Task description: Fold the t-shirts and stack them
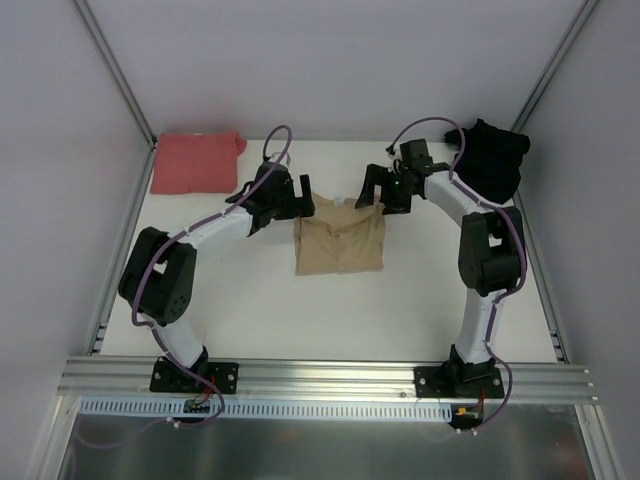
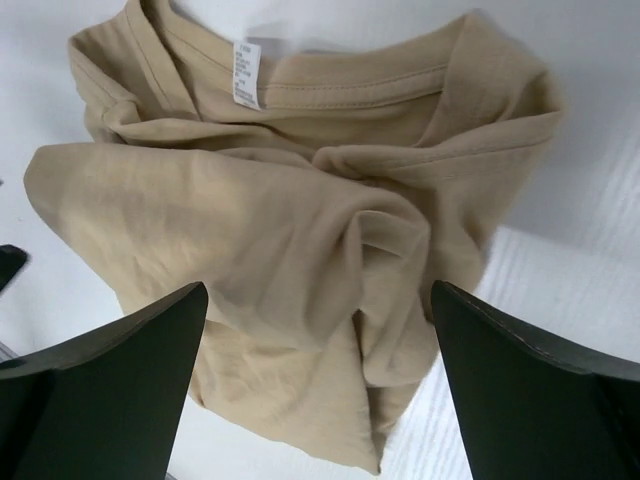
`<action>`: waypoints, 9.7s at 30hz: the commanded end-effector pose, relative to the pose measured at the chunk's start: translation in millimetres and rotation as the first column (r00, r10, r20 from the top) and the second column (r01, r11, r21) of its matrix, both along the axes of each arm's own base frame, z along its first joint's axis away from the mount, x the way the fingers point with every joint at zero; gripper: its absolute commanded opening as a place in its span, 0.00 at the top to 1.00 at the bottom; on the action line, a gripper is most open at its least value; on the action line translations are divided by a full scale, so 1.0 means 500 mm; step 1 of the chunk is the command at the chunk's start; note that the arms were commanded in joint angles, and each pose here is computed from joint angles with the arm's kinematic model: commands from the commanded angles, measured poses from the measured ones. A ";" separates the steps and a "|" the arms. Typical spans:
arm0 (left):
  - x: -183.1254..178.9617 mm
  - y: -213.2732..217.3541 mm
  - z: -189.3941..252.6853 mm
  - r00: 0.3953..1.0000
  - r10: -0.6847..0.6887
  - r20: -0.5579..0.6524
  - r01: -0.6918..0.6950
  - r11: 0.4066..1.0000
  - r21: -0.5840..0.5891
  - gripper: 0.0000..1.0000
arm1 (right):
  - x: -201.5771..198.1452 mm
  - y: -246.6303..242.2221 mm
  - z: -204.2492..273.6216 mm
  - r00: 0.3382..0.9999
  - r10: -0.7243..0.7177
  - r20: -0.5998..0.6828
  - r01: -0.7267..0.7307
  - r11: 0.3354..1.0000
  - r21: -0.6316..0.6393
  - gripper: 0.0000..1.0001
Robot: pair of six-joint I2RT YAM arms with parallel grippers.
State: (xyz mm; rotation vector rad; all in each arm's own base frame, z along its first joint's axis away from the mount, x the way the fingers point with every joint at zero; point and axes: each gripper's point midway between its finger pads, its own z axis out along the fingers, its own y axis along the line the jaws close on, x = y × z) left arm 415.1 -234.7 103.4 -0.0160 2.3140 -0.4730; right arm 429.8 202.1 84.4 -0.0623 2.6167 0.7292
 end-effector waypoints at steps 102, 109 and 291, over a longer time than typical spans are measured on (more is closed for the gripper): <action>0.061 -0.171 0.102 0.932 -0.277 0.232 0.336 0.900 -0.276 0.01 | -0.198 0.006 0.262 0.937 0.052 0.345 -0.083 0.994 0.076 0.01; 0.090 -0.169 0.056 0.945 -0.274 0.181 0.316 0.909 -0.273 0.01 | -0.215 -0.004 0.243 0.944 0.052 0.327 -0.079 0.994 0.071 0.00; -0.404 -0.103 -0.052 0.947 -0.281 -0.158 0.214 0.914 -0.343 0.20 | -0.593 0.044 -0.164 0.953 0.299 -0.059 -0.286 0.812 -0.509 0.88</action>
